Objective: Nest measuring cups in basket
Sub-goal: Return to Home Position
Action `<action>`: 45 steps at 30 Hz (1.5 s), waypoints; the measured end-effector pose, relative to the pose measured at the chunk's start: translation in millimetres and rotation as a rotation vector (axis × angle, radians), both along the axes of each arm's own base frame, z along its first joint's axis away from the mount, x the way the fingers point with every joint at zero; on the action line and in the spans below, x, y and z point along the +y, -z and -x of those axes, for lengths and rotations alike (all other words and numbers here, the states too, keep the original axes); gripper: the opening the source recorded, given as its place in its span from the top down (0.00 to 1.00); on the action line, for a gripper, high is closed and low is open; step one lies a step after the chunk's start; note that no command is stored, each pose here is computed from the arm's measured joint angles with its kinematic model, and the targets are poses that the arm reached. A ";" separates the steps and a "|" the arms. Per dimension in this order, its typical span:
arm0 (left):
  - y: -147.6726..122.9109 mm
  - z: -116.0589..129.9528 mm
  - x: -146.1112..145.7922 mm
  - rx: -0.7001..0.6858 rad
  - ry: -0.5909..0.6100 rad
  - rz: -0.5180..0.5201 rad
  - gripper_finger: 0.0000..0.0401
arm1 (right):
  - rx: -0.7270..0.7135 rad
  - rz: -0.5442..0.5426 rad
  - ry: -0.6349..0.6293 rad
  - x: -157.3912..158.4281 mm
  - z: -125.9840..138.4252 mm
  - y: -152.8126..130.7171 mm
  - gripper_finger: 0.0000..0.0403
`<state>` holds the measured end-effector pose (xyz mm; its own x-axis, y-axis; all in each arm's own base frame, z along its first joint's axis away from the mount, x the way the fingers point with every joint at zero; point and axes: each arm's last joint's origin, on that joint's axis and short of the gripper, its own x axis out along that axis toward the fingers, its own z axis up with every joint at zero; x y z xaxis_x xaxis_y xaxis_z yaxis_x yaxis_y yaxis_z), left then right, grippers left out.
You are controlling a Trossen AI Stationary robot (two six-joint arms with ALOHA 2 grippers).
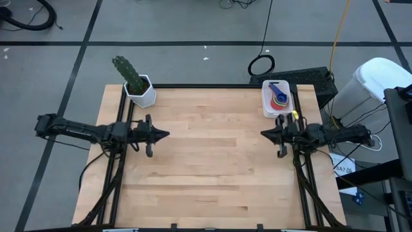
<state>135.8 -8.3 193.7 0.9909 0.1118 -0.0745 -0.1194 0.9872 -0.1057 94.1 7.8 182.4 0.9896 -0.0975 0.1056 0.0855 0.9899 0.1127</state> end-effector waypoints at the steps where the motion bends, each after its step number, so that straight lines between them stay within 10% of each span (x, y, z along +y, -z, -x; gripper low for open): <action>1: -0.1 0.6 0.1 0.001 0.001 -0.008 1.00 | -0.026 -0.014 -0.006 -0.6 -0.6 0.5 1.00; 45: 22.2 26.9 2.7 -0.101 0.127 -0.122 1.00 | 0.037 -0.069 -0.169 -15.8 -2.4 8.3 1.00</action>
<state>108.9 -5.6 171.6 0.9994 -0.0128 0.0322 0.0124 0.9999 0.0102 96.5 -8.0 174.1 0.9956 0.0652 0.0676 -0.0764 0.9806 0.1805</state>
